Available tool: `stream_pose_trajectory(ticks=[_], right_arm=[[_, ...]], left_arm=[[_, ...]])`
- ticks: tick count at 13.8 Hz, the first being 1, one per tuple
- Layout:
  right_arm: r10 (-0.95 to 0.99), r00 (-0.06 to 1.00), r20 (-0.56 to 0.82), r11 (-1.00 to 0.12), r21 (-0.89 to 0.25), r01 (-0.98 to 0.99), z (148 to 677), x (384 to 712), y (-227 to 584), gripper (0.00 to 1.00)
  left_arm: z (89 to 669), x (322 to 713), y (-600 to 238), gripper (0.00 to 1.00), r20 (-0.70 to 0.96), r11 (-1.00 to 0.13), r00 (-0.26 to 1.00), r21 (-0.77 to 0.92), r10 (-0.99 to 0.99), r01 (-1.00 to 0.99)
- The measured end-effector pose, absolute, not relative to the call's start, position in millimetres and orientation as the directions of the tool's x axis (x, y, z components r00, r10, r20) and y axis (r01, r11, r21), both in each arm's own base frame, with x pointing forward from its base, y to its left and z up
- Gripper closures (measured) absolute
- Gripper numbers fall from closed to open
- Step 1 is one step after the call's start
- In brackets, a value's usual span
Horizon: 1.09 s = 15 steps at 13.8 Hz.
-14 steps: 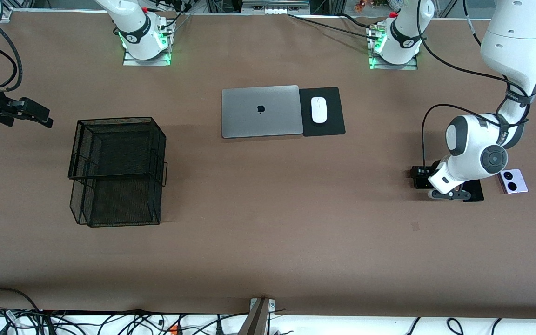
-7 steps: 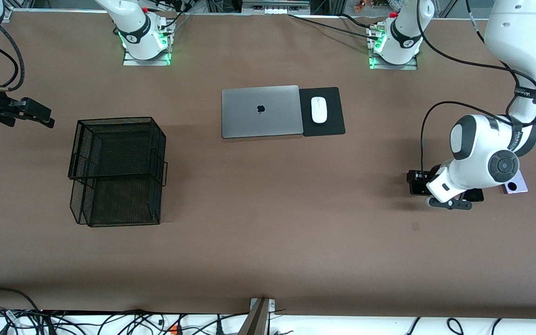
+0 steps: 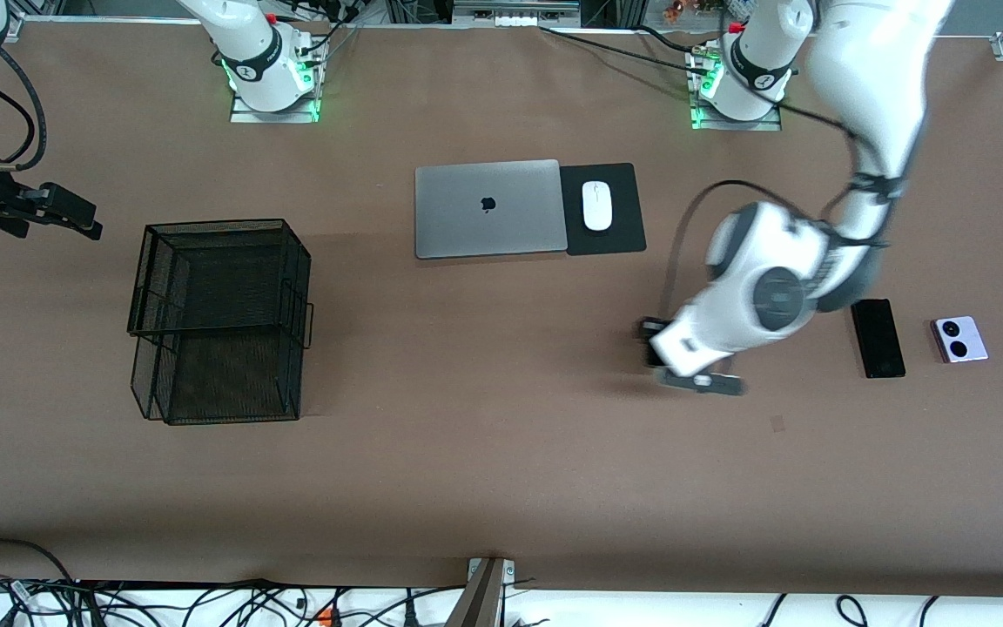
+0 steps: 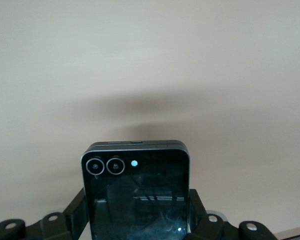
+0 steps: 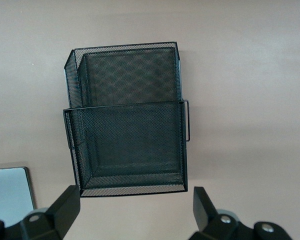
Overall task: Place phones with both arms
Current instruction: 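Carry the flip phone with the left gripper to mid-table and release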
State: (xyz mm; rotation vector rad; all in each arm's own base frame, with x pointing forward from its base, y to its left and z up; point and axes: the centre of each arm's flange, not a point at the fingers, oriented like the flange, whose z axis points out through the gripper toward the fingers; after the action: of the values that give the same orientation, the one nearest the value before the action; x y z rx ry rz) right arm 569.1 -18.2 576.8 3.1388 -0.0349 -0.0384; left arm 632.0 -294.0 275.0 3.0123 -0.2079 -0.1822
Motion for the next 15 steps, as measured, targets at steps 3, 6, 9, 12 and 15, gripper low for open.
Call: stream_pose_trajectory(ticks=[3, 6, 9, 12, 15], right_arm=[[-0.022, 0.999, -0.026, -1.0, 0.003, -0.022, 576, 570, -18, 0.0], [-0.021, 0.999, -0.032, -1.0, 0.003, -0.021, 571, 572, -18, 0.0], [-0.021, 0.999, -0.03, -1.0, 0.002, -0.021, 565, 576, -18, 0.0], [-0.008, 1.0, -0.028, -1.0, 0.001, -0.008, 553, 585, -10, 0.0], [0.027, 1.0, -0.009, -1.0, 0.001, 0.027, 544, 594, 11, 0.0]], left_arm=[[235, 621, -379, 0.2, -0.095, -0.984, 0.989, 0.143, -0.117, -0.102], [194, 607, -418, 0.2, -0.073, -0.983, 0.993, 0.164, -0.096, -0.083], [176, 604, -423, 0.2, -0.071, -0.983, 0.994, 0.166, -0.085, -0.072], [181, 611, -418, 0.06, -0.059, -0.984, 0.996, 0.167, -0.074, -0.063], [204, 622, -415, 0.0, -0.038, -0.983, 0.997, 0.177, -0.061, -0.053]])
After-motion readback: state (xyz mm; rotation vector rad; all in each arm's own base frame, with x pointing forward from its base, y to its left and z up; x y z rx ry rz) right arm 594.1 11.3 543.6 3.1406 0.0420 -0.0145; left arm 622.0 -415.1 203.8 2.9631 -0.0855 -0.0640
